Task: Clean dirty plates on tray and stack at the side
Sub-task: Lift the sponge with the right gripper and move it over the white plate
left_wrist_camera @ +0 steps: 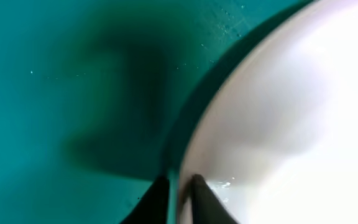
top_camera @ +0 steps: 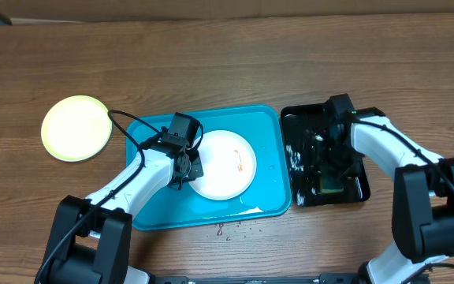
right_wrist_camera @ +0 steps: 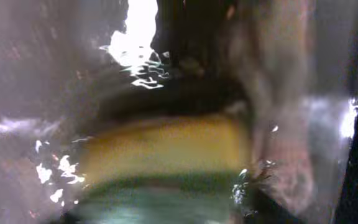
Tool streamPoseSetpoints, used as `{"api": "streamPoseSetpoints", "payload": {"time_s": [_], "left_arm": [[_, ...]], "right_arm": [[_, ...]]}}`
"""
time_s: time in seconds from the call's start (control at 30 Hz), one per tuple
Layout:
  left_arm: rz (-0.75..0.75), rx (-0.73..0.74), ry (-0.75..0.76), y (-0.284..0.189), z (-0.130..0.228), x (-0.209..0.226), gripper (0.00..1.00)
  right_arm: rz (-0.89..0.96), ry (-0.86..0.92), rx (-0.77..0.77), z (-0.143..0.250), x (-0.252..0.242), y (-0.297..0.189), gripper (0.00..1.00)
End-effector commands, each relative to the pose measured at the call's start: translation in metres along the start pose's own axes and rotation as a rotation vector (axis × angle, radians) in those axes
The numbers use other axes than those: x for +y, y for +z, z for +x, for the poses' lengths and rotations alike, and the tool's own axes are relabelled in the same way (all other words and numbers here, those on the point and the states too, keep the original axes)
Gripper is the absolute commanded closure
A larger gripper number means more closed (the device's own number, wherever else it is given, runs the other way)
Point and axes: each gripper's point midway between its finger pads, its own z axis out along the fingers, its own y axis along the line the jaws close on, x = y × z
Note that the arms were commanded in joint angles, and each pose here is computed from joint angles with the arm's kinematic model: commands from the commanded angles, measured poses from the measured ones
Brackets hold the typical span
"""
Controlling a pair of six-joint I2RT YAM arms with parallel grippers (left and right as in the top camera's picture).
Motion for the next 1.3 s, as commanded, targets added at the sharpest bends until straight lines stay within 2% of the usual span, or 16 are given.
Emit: {"api": "streamPoseSetpoints", "payload": {"time_s": [0.0,0.07,0.37,0.77,0.9,1.27], "left_arm": [[-0.03,0.013,-0.018,0.006,0.004,0.009,0.93],[-0.029,0.013,-0.018,0.006,0.004,0.009,0.96],[-0.03,0.013,-0.022,0.006,0.004,0.009,0.96],[-0.025,0.012,-0.022,0.006,0.004,0.008,0.96],[-0.012,0.014,-0.013,0.006,0.004,0.006,0.96],[0.018,0.015,0.025,0.006,0.003,0.0,0.96]], "right_arm": [[0.012,-0.002,0.004,0.003,-0.002,0.011,0.96],[0.008,-0.002,-0.008,-0.004,0.001,0.001,0.96],[0.009,-0.005,0.023,-0.017,0.007,-0.06,0.96],[-0.035,-0.008,0.063,-0.008,0.014,-0.058,0.96],[-0.058,0.005,0.009,-0.021,0.02,-0.056,0.96],[-0.153,-0.014,0.01,-0.022,0.038,-0.057,0.96]]}}
